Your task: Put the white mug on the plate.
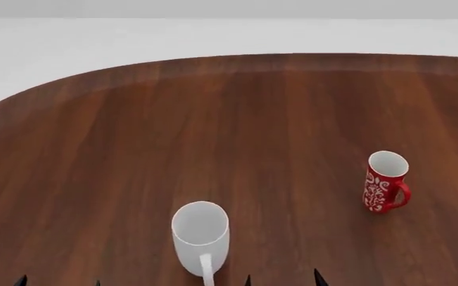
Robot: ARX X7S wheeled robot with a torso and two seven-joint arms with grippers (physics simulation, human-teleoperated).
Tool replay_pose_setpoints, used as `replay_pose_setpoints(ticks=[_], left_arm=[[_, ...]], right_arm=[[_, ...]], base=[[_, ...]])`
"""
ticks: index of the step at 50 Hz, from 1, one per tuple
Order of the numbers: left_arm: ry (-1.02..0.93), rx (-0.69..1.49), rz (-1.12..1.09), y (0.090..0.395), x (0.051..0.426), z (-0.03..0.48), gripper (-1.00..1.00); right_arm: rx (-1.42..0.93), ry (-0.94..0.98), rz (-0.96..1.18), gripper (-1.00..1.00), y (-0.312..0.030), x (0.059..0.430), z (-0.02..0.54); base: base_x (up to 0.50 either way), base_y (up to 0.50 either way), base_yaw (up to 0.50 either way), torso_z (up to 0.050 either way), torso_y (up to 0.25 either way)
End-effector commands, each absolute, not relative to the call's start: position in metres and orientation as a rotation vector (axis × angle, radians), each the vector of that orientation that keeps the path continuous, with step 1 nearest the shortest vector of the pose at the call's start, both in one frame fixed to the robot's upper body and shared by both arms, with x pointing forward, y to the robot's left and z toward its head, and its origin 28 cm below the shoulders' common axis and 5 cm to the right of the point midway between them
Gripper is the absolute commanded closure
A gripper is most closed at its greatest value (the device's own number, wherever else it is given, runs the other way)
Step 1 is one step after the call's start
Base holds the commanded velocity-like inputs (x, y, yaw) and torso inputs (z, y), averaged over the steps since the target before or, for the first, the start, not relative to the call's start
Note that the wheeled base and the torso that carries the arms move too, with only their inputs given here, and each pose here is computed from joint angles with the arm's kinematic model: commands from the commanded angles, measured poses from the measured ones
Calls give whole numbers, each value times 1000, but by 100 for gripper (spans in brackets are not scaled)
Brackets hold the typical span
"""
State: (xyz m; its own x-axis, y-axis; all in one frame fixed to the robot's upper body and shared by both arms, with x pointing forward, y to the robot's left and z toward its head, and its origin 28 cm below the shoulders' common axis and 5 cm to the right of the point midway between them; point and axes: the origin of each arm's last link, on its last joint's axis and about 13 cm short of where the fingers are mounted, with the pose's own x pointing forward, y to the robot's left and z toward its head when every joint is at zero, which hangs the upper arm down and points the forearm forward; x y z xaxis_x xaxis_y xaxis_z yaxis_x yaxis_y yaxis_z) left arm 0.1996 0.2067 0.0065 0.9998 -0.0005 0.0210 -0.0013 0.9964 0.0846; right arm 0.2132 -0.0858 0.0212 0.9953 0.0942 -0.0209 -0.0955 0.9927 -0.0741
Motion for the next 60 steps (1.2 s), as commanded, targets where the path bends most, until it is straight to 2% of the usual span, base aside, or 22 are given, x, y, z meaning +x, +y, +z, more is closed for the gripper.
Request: replay_pose_setpoints(ticks=[1, 19, 36, 60], left_arm=[[-21, 82, 2, 208, 198, 6, -100], [-15, 84, -2, 206, 200, 6, -100], [-14, 64, 17, 208, 200, 7, -100], [-11, 30, 18, 210, 199, 7, -100]], right_arm=[[-79, 20, 98, -100, -85, 213, 20], [-146, 5, 130, -100, -82, 210, 19], [-42, 141, 167, -100, -75, 187, 43], [72, 283, 232, -100, -54, 163, 40]], base=[[500, 0, 0, 0, 0], [469, 0, 0, 0, 0], [3, 0, 0, 0, 1], [0, 0, 0, 0, 0]])
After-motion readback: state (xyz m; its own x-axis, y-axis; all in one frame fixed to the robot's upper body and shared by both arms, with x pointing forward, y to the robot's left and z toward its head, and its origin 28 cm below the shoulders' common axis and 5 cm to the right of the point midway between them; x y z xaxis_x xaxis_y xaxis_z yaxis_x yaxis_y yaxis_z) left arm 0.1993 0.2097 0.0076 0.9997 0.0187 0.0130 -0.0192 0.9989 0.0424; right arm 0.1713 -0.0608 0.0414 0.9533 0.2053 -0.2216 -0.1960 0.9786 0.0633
